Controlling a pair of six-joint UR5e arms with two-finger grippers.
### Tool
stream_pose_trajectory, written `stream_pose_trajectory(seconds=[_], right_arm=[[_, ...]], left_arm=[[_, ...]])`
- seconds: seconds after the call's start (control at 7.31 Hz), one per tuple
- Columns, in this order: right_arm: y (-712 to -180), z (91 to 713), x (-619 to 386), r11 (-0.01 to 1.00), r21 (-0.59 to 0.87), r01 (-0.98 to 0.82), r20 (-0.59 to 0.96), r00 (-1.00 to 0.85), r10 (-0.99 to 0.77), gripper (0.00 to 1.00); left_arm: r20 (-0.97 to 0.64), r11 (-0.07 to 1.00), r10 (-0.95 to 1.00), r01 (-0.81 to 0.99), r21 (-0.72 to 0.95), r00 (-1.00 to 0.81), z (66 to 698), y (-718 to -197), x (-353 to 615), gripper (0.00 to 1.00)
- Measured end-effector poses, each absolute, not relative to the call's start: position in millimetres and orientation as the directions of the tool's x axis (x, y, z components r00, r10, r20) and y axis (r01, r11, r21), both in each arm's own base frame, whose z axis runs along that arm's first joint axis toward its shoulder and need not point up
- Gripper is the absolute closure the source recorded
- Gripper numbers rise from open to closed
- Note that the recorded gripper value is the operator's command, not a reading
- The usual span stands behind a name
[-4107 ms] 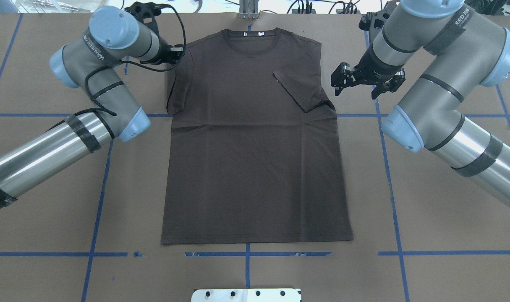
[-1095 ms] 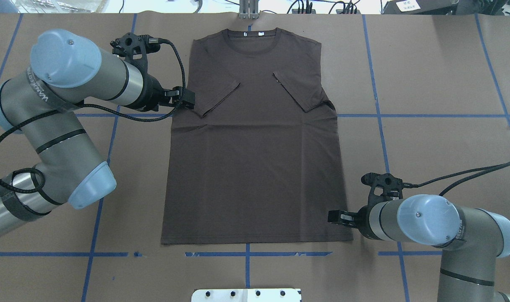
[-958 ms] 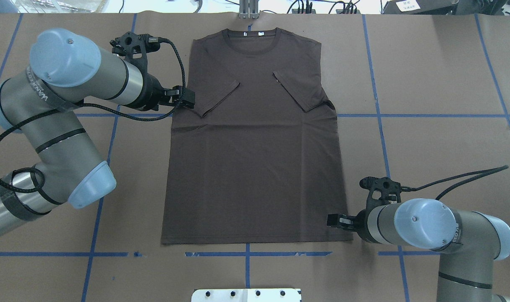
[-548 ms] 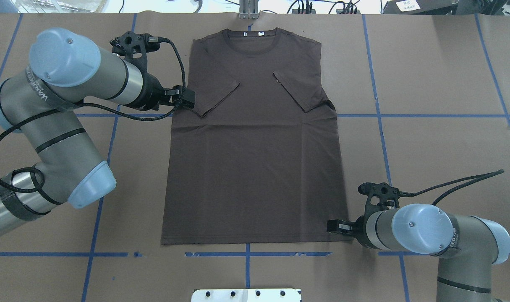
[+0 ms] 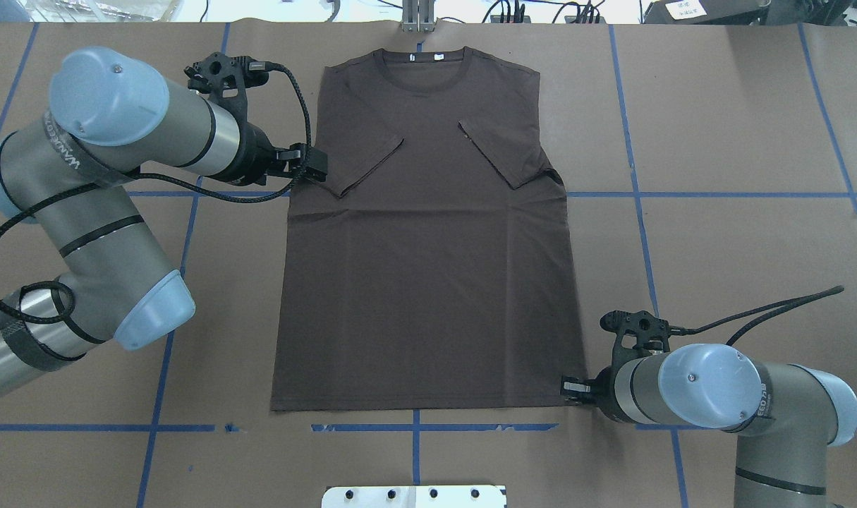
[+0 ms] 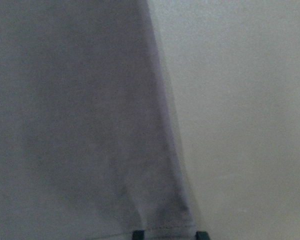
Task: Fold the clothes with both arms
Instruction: 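Move both grippers down to the shirt hem corners nearest the robot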
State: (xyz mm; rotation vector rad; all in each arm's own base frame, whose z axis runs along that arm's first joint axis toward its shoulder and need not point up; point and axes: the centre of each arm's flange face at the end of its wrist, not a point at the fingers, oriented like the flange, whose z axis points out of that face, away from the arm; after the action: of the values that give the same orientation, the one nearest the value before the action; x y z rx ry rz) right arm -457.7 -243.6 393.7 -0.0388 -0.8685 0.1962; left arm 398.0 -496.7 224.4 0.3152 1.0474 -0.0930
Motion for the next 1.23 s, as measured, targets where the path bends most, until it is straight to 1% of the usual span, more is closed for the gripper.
stream_pose_trajectory(seconds=[0.14,0.27,0.68,0.82,0.96,1.1,1.23], right_arm=[[-243.3,392.5,-457.6,0.982,-0.116,-0.152,0.756,0.628,0.187,0.98],[-243.2,390.9,-457.3,0.982,-0.117,-0.151,0.758,0.625,0.186,1.00],[-243.9,376.6,-450.3,0.980,-0.115,-0.160,0.776,0.601,0.189,1.00],[-245.2,369.0,-446.8,0.978,-0.121,-0.169,0.785,0.587,0.198,1.00],[-248.0,361.3,-442.3,0.976,-0.125,-0.176,0.795,0.571,0.205,1.00],[-251.3,352.9,-436.5,0.975,-0.126,-0.183,0.806,0.553,0.208,1.00],[-254.5,345.0,-430.9,0.974,-0.126,-0.189,0.817,0.536,0.210,1.00]], left_arm=[[-0.862,0.951,0.074,0.226,0.213,0.502,225.2,-497.9,397.5,0.00],[-0.860,0.951,0.075,0.224,0.215,0.504,226.6,-499.1,397.9,0.00],[-0.858,0.953,0.072,0.220,0.210,0.509,231.0,-499.3,397.7,0.00],[-0.860,0.959,0.054,0.215,0.186,0.507,236.7,-493.9,397.0,0.00],[-0.871,0.971,0.003,0.208,0.120,0.490,245.2,-477.9,396.7,0.00],[-0.878,0.980,-0.070,0.198,0.028,0.473,256.8,-448.0,397.6,0.00],[-0.868,0.974,-0.171,0.212,-0.078,0.467,269.7,-407.1,405.1,0.00]])
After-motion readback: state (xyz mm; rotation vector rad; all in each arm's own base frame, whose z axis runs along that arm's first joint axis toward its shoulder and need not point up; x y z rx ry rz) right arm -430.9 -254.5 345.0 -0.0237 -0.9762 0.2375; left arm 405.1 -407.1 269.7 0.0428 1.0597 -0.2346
